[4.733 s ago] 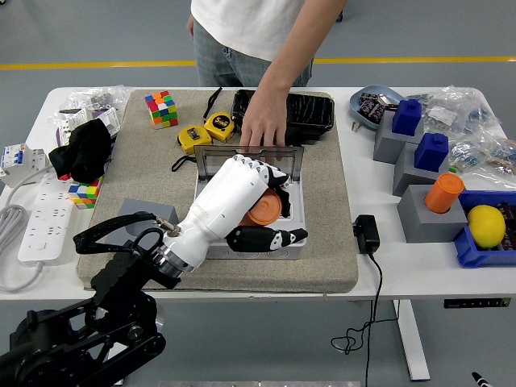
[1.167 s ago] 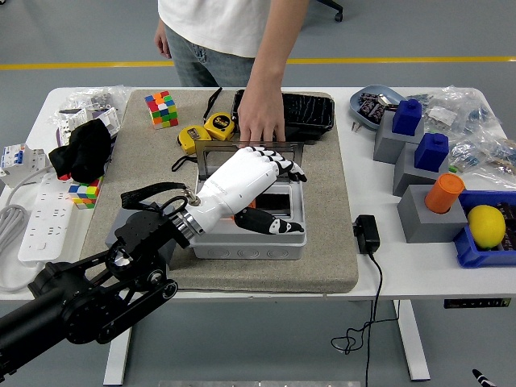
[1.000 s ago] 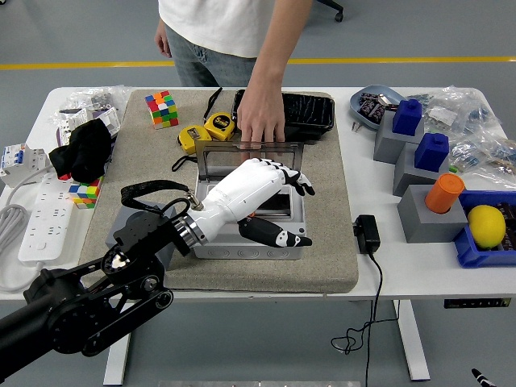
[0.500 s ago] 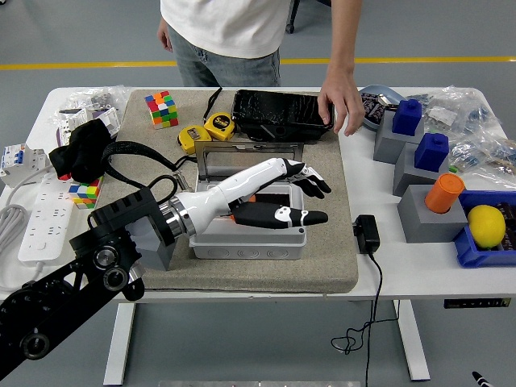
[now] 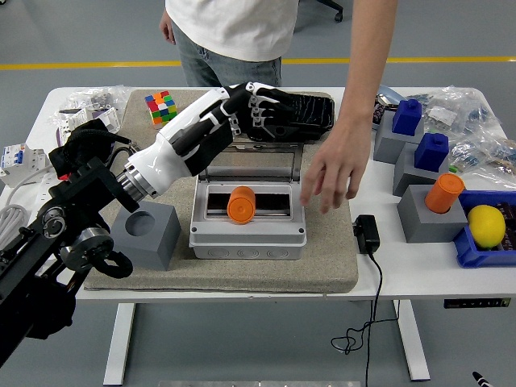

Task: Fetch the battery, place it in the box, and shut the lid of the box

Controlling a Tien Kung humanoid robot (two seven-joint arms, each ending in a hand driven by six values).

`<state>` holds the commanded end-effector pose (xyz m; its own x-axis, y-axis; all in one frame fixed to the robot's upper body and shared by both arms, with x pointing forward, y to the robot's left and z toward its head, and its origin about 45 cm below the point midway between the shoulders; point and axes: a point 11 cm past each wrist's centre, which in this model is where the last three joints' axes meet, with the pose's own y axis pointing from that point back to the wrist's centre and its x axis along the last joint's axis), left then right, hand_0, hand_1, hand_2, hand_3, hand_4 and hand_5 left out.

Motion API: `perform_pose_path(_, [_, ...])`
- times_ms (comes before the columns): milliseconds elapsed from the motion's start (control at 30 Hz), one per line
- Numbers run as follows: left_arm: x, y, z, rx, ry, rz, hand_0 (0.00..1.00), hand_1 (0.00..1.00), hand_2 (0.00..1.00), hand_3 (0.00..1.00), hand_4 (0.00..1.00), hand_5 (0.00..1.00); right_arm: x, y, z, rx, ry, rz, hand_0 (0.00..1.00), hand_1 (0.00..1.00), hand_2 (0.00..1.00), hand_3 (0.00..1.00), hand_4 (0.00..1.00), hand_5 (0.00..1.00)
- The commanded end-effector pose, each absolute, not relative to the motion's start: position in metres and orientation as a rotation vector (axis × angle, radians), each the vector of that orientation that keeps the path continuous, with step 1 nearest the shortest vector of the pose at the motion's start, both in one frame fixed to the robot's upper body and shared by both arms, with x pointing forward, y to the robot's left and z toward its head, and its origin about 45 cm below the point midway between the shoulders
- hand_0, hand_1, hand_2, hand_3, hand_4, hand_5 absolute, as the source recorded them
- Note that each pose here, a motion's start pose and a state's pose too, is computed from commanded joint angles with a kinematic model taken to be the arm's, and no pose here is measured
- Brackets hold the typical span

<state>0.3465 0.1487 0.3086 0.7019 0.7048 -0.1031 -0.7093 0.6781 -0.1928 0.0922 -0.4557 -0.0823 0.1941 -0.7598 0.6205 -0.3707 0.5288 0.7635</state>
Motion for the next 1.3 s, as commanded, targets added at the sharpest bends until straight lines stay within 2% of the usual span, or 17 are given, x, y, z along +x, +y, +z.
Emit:
perform_pose_path(33, [0.349,0.153,0.309,-0.245,0.039,0.808,0.752,0.786,0.750,0.708,0.998,0.821,0.092,-0.456,-0.082,1.056,-1.413,-0.360,0.808,0.799,0.768,0.772,0.998,0.998])
perform_pose_path(67, [0.353,0.159,0.310,-0.264,0.055,0.833,0.805,0.863,0.823,0.782,0.998,0.845,0.092,-0.455,-0.083,1.056,-1.413,-0.361,0.808,0.798,0.768,0.772,0.998,0.998])
perform_pose_path(400, [0.381,0.200,0.303,-0.209,0.000,1.011,0.828,0.882,0.842,0.804,0.998,0.841,0.095,-0.455,-0.082,1.057,-1.421,-0.361,0.808,0.798,0.768,0.772,0.998,0.998])
perform_pose_path(633, [0.393,0.217,0.291,-0.034,-0.162,1.139,0.826,0.883,0.841,0.803,0.998,0.841,0.094,-0.456,-0.082,1.054,-1.421,-0.361,0.807,0.798,0.768,0.772,0.998,0.998])
perform_pose_path(667, [0.394,0.218,0.289,-0.002,-0.195,1.154,0.831,0.877,0.833,0.800,0.998,0.946,0.094,-0.455,-0.082,1.054,-1.421,-0.362,0.806,0.797,0.768,0.772,0.998,0.998])
perform_pose_path(767, [0.397,0.221,0.284,0.100,-0.305,1.187,0.831,0.877,0.833,0.800,0.998,0.946,0.095,-0.455,-0.082,1.057,-1.421,-0.363,0.806,0.797,0.768,0.772,0.998,0.998])
perform_pose_path(833, [0.397,0.220,0.281,0.163,-0.378,1.191,0.831,0.877,0.833,0.800,0.998,0.946,0.096,-0.455,-0.082,1.057,-1.423,-0.362,0.806,0.797,0.768,0.772,0.998,0.998])
perform_pose_path(867, [0.396,0.219,0.280,0.194,-0.411,1.185,0.844,0.876,0.828,0.788,0.998,0.998,0.096,-0.455,-0.082,1.057,-1.424,-0.362,0.807,0.797,0.767,0.772,0.998,0.998])
perform_pose_path(1033, [0.391,0.209,0.266,0.375,-0.589,1.118,0.844,0.876,0.828,0.788,0.998,0.998,0.096,-0.456,-0.081,1.055,-1.424,-0.358,0.807,0.797,0.767,0.772,0.998,0.998])
perform_pose_path(1067, [0.390,0.207,0.263,0.406,-0.622,1.104,0.890,0.877,0.823,0.768,0.998,0.998,0.097,-0.456,-0.081,1.055,-1.424,-0.358,0.806,0.796,0.767,0.772,0.998,0.998])
perform_pose_path(1300, [0.385,0.201,0.248,0.624,-0.869,1.001,0.914,0.889,0.822,0.765,0.998,0.998,0.096,-0.457,-0.081,1.054,-1.423,-0.357,0.806,0.795,0.768,0.771,0.998,0.998])
